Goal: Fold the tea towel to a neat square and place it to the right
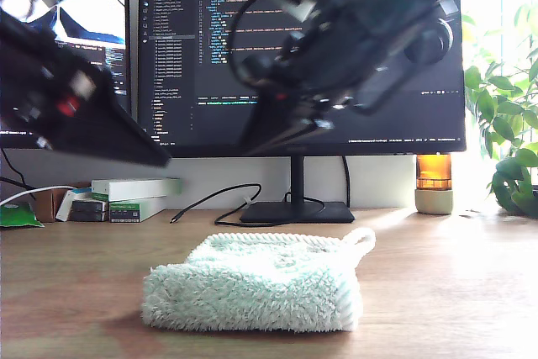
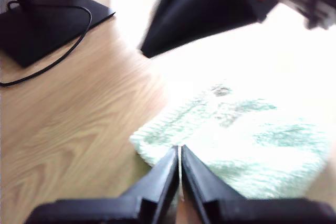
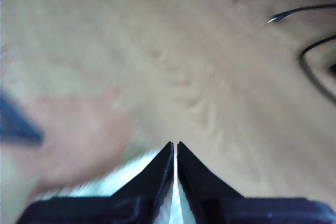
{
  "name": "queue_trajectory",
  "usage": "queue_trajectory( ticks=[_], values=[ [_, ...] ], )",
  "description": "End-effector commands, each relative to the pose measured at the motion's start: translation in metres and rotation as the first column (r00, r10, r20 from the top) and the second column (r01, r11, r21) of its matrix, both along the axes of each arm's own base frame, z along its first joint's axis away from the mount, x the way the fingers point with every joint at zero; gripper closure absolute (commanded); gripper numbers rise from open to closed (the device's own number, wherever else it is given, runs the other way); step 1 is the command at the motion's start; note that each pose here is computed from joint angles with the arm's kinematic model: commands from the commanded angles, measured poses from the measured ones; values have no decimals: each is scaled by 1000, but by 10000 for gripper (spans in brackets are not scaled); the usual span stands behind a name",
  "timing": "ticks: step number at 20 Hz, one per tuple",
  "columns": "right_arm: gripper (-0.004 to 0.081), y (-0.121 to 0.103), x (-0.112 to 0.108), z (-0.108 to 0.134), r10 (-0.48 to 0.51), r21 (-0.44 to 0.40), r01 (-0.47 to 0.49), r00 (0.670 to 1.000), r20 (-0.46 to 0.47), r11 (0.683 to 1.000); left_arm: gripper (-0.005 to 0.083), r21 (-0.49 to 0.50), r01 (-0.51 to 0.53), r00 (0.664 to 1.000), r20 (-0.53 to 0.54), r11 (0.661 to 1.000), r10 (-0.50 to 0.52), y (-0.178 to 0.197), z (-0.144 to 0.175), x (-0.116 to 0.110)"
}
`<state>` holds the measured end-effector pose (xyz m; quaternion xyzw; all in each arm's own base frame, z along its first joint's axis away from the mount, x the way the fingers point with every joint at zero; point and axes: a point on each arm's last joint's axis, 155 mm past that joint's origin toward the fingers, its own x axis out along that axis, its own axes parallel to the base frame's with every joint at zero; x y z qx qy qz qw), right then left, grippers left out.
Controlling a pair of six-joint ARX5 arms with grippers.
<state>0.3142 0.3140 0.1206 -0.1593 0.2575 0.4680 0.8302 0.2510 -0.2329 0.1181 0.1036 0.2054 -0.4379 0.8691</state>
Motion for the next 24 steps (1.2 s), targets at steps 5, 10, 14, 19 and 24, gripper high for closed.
queue_trajectory(
  ticks=[5, 10, 14, 19, 24],
  values=[
    [781, -26, -60, -22, 79, 26, -78, 995, -67, 997, 797, -104, 12, 1000, 20, 995, -10, 3, 21, -23],
    [781, -20, -81, -46, 209, 36, -206, 973, -98, 978, 797, -183, 31, 999, 17, 983, -28, 5, 28, -48],
    [781, -18, -65, -52, 209, 79, -203, 974, -83, 976, 797, -207, 41, 999, 36, 977, -34, 6, 40, -60],
    [781, -15, -58, -78, 270, 103, -259, 956, -114, 960, 797, -198, 22, 1000, 7, 980, -21, 13, 37, -66],
    [781, -4, -51, -97, 302, 127, -283, 938, -170, 951, 797, -180, 39, 999, -28, 983, -45, 13, 29, -78]
  ],
)
